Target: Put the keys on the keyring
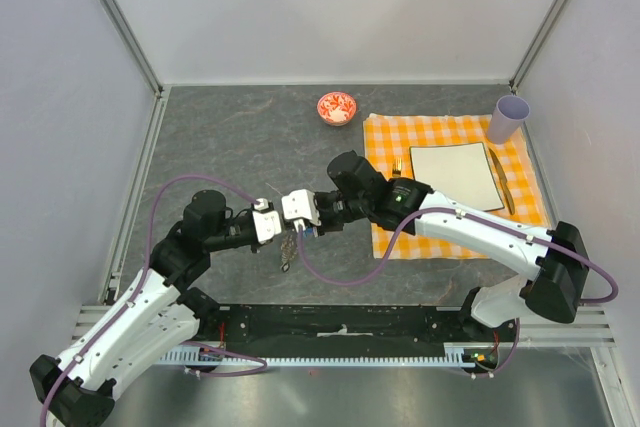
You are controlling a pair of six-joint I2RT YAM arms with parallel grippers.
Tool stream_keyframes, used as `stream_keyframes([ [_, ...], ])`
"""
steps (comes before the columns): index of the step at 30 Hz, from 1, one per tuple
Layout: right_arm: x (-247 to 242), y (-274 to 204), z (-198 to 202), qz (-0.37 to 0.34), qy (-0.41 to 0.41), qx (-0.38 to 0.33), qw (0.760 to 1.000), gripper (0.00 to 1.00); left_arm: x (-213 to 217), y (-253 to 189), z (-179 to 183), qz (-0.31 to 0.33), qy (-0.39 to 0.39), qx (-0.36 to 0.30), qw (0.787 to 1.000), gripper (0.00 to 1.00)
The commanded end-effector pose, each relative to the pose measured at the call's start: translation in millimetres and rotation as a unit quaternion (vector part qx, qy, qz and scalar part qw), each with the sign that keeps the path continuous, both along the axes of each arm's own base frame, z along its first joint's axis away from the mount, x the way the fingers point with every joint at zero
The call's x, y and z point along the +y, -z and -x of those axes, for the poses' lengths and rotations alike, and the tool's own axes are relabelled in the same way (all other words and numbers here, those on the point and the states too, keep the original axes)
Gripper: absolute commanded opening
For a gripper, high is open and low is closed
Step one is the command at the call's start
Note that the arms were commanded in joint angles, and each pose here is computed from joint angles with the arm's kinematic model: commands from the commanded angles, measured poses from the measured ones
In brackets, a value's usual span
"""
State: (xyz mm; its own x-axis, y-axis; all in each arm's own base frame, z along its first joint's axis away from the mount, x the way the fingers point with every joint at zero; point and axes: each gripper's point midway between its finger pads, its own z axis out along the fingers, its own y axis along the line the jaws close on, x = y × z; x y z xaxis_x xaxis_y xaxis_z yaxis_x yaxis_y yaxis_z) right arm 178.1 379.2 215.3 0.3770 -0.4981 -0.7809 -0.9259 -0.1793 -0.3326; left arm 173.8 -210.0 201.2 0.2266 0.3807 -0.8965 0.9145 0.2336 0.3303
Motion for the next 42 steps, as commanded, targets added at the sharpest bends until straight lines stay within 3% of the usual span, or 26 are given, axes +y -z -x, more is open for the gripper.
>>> stream_keyframes([
  [1, 11.6, -27.3, 2.1, -0.036, -0.018, -0.03, 0.999, 0.0, -7.8, -46.9, -5.9, 0.053, -0.002, -0.041, 0.998, 0.02],
  [17, 1.8, -23.7, 3.5, -0.015, -0.002, -0.087, 0.996, 0.0, -11.5, -49.3, -10.3, 0.046, -0.017, 0.028, 0.998, 0.02],
  [42, -6.9, 13.3, 1.7, 0.041, 0.006, -0.077, 0.996, 0.0, -6.6, -61.8, -14.6, 0.074, -0.031, 0.039, 0.996, 0.02],
])
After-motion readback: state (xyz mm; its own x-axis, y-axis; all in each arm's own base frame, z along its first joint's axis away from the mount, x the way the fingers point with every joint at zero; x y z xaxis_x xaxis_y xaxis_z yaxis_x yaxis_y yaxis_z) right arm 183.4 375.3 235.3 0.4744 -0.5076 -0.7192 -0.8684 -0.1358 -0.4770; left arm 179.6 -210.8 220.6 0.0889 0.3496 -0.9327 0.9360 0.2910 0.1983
